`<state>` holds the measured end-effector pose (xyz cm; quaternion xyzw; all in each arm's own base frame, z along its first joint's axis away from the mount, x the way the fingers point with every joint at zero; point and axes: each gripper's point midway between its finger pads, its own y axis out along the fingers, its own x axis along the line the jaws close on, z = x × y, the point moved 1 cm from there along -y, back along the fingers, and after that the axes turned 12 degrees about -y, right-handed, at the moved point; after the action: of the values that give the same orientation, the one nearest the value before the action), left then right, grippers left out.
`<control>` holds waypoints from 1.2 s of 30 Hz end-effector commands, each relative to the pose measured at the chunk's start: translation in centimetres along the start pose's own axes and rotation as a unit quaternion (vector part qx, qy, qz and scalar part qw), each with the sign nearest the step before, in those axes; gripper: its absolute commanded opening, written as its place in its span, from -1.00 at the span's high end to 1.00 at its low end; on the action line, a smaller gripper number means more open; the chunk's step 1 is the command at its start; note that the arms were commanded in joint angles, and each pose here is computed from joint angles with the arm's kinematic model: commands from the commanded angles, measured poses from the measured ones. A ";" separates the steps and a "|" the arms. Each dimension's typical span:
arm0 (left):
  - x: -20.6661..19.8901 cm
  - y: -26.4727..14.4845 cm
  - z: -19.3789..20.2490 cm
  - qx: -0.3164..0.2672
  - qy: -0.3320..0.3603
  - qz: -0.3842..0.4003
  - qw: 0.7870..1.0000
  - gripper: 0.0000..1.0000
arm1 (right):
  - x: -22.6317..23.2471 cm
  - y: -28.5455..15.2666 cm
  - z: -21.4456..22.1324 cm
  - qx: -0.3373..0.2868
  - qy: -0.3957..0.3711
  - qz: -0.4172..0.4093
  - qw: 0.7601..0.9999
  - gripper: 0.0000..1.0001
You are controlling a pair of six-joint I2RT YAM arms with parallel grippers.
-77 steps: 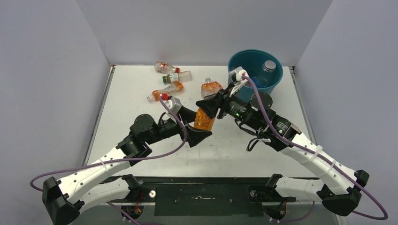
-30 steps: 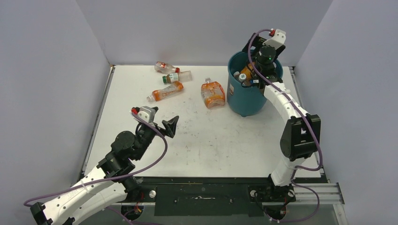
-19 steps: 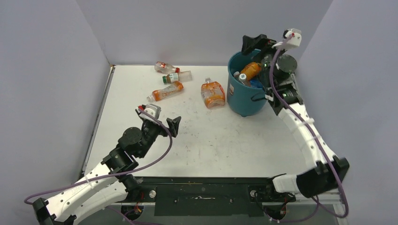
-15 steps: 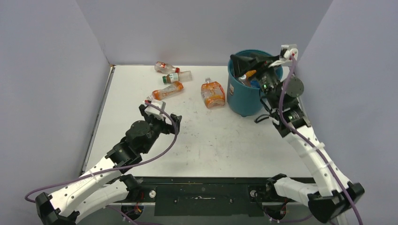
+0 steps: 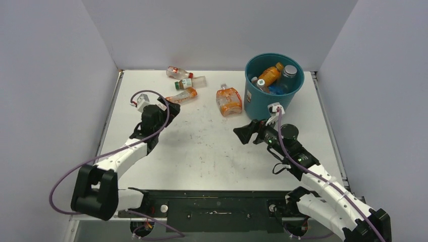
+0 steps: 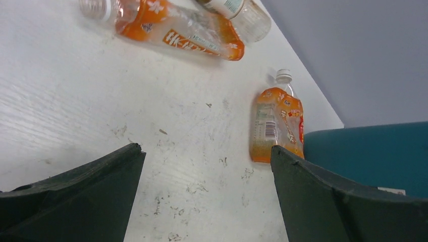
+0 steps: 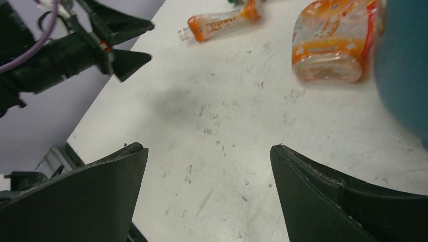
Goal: Put the plastic bottles in the bin
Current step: Pick up the plastic bottle at the center of the board.
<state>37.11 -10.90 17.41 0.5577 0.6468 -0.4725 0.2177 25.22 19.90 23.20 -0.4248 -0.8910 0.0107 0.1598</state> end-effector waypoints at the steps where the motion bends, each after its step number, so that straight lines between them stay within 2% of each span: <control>1: -4.4 3.4 -1.9 -0.060 -0.157 0.092 0.981 -0.92 | 3.1 -0.7 -0.8 -0.044 0.018 -0.056 0.997 -0.92; 8: -4.0 10.7 -1.6 -0.088 -0.229 0.057 0.968 -0.93 | 4.7 -0.5 1.7 -0.016 -0.005 -0.063 0.998 -0.92; 12: -2.9 13.7 -1.4 -0.108 -0.243 0.026 0.964 -0.92 | 5.2 -0.7 1.5 -0.018 -0.005 -0.071 0.997 -0.92; 16: -1.7 16.7 0.2 -0.089 -0.240 -0.025 0.966 -0.92 | 5.3 -1.1 1.2 -0.020 -0.003 -0.069 0.997 -0.92; 26: 1.2 19.0 1.8 -0.108 -0.257 -0.083 0.957 -0.98 | 5.3 -2.0 -0.1 -0.035 -0.008 -0.061 0.998 -0.92; 30: 2.1 19.9 1.7 -0.120 -0.260 -0.094 0.953 -0.72 | 5.1 -1.8 0.0 -0.032 -0.009 -0.056 0.998 -0.92; 36: 3.1 21.0 2.2 -0.123 -0.264 -0.101 0.951 -0.44 | 5.1 -1.7 0.0 -0.030 -0.008 -0.054 0.998 -0.92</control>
<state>53.92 -13.15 5.88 0.3226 0.6705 -0.5503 0.3789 20.61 22.52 22.40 -0.3784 -0.9120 0.0043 0.1583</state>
